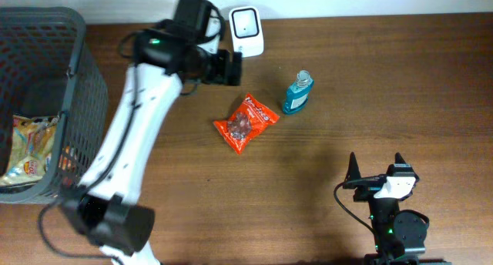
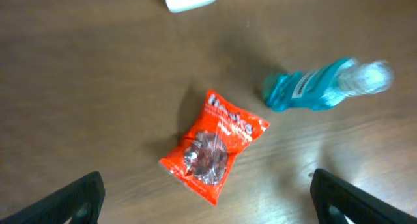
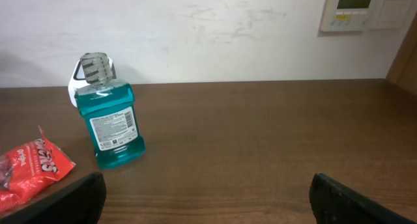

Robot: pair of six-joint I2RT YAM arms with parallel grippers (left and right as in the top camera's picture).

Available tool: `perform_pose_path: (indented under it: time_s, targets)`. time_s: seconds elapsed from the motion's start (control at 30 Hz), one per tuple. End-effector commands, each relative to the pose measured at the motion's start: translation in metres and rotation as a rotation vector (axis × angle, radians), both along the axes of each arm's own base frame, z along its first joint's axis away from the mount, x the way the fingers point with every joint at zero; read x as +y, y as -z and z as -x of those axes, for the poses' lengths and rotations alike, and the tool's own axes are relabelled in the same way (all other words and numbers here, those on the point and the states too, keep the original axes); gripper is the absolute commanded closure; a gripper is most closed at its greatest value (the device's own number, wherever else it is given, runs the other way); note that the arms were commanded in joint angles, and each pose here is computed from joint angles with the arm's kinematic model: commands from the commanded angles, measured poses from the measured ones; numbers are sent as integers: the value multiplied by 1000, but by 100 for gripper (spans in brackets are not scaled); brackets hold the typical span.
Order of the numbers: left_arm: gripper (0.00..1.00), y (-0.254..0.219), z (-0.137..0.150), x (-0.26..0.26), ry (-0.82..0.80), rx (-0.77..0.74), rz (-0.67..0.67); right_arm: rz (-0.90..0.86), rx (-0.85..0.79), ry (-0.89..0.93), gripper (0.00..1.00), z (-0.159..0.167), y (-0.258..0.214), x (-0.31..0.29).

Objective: Scan the item barcode
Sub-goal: 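Drop red snack bag on table beside bottle, withdraw left arm, then reach left gripper into basket and grasp the yellow snack bag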

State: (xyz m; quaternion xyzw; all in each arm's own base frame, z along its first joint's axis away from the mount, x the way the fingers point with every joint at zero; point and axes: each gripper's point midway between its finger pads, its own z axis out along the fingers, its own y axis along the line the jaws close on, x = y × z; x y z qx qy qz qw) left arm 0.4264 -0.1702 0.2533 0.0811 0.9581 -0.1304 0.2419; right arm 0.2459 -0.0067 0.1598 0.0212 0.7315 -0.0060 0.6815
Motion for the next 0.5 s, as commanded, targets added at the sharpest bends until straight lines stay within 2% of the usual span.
perform_pose_path:
  time_s: [0.0, 0.13, 0.27, 0.37, 0.47]
  targets:
    - [1, -65, 36, 68, -120, -74, 7, -4, 5, 3, 1, 0, 4, -1]
    - [1, -117, 78, 160, -358, -180, -7, -4, 5, 3, 2, 0, 4, -1]
    - [1, -131, 110, 269, -691, -217, -36, -4, 5, 3, 2, 0, 4, -1]
    - [1, -127, 124, 313, -867, -201, -23, -4, 5, 3, 2, 0, 4, -1]
    - [1, -123, 124, 321, -887, -189, -24, -4, 5, 3, 2, 0, 4, -1]
